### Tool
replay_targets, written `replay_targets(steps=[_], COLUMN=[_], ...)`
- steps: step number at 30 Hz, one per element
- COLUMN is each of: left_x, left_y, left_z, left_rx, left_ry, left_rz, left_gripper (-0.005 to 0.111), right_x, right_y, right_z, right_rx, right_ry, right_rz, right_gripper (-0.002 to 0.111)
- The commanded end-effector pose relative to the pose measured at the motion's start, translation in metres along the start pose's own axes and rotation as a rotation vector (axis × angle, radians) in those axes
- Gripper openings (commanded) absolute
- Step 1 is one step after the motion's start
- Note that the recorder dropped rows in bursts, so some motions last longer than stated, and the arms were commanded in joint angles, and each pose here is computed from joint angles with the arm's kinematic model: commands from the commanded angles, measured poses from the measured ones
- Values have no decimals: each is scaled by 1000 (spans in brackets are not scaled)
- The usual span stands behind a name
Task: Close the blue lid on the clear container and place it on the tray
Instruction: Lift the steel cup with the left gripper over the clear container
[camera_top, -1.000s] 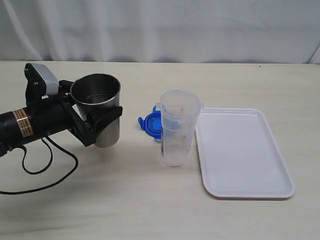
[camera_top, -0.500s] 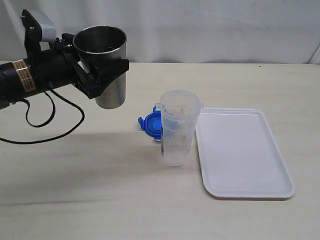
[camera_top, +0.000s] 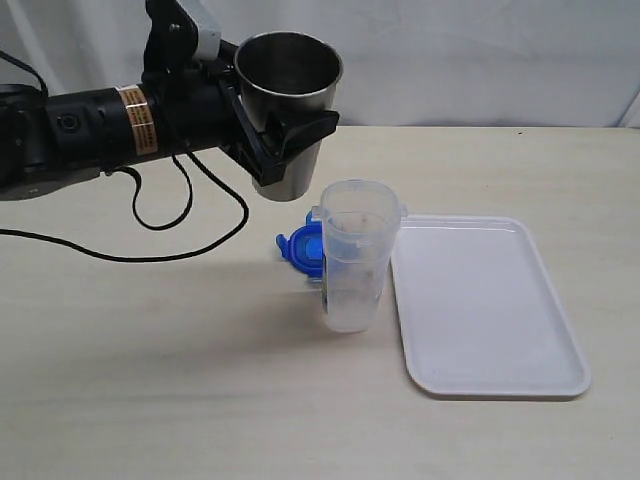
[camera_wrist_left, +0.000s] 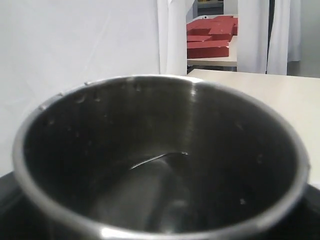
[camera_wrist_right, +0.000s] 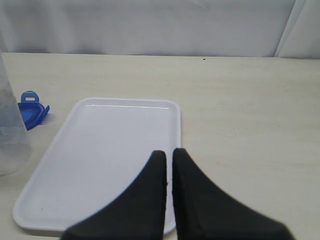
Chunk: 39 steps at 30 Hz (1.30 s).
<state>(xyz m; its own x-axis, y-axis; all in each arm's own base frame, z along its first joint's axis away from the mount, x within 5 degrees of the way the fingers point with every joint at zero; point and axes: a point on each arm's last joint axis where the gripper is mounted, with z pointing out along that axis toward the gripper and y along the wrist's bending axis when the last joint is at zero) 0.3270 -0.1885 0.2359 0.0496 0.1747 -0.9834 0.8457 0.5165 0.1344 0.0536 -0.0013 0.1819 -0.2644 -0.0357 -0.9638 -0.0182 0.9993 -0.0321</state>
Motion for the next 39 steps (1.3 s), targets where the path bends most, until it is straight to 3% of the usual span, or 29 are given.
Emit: replay_targets(steps=[1,8,17,22,28,39], left_x=[0,6,4,6,13,14], left_y=[9,9,8,9,9,11], left_z=[13,20,20,21,30,49], left_rx=[-10,12,26,16,-50,-27], left_ry=[-64,-90,-124,-128,-188,-181], left_rz=[-20,94,139,126,4,34], left_gripper=[0,0,0,0,0,0], right_x=[-1,-1,-1,-1,-1,-1], right_y=[0,0,0,0,0,0], right_z=[0,0,0,0,0,0], right_rx=[-1,-1,-1,-1,-1,-1], right_ry=[-14,-14,-14,-14,-14,-14], right_rz=[3,3,3,3,3,3], right_gripper=[5,5,5,5,5,5])
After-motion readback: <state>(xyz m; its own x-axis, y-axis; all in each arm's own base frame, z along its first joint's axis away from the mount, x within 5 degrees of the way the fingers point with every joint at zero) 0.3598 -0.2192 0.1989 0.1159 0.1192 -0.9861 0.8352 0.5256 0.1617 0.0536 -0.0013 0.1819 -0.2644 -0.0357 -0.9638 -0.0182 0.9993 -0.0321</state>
